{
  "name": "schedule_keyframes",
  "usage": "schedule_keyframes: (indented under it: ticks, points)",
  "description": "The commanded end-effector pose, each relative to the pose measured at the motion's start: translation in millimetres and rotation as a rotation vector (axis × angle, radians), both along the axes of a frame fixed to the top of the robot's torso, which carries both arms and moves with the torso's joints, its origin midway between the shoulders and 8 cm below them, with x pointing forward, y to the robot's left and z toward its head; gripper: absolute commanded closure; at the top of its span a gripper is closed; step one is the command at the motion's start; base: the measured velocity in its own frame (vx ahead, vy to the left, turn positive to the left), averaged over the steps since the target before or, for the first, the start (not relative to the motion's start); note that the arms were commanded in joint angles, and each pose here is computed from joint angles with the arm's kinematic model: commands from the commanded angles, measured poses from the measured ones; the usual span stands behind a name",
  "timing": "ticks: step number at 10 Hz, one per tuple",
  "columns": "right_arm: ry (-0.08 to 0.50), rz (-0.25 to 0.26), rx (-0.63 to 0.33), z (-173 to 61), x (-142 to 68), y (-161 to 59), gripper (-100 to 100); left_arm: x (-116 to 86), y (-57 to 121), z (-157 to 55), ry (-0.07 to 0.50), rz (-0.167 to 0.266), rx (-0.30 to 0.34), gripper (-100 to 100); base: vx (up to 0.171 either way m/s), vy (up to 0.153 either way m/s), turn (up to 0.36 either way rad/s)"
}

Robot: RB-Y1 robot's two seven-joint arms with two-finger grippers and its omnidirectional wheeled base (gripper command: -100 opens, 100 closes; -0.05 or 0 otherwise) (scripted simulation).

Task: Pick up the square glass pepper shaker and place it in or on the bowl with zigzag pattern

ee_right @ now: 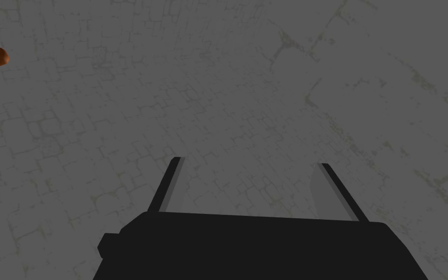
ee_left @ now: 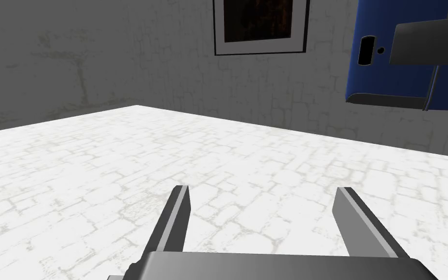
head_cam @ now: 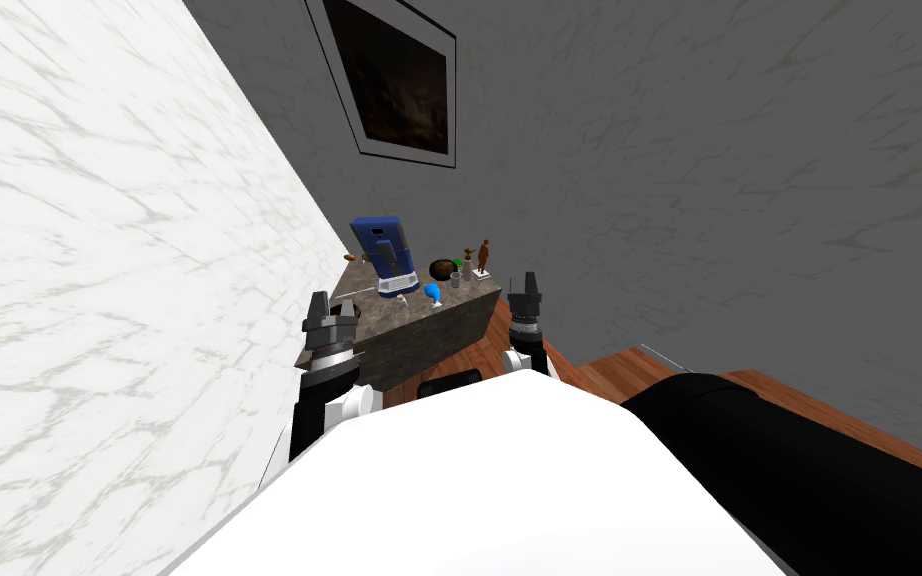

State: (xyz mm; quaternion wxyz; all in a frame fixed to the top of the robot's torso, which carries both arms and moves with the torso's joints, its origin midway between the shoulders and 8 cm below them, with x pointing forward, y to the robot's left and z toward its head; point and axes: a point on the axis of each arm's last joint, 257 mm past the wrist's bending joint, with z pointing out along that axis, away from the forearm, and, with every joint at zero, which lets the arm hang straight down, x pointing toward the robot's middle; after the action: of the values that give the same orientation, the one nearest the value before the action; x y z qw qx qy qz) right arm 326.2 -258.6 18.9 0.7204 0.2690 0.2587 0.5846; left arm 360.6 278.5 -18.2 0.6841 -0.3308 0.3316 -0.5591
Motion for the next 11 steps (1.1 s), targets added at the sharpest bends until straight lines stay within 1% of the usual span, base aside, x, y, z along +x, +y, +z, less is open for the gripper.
schedule_keyframes:
  ticks: [1, 3, 5, 10, 11]
  points:
    - [0.000, 0.000, 0.000, 0, 0, 0, 0, 7, -4.2, -10, 0.043, -0.019, 0.029, -100, 0.003, -0.020, 0.011]
    - [0.000, 0.000, 0.000, 0, 0, 0, 0, 14, -7.5, -21, 0.088, -0.033, 0.054, -100, 0.002, -0.044, 0.009]
    - [0.000, 0.000, 0.000, 0, 0, 0, 0, 23, -10.7, -36, 0.145, -0.047, 0.084, -100, 0.005, -0.049, 0.004]
    - [0.000, 0.000, 0.000, 0, 0, 0, 0, 44, -13.8, -87, 0.326, -0.076, 0.192, -100, 0.013, -0.055, -0.006]
    - [0.000, 0.000, 0.000, 0, 0, 0, 0, 44, -13.2, -89, 0.335, -0.075, 0.191, -100, 0.014, -0.041, -0.004]
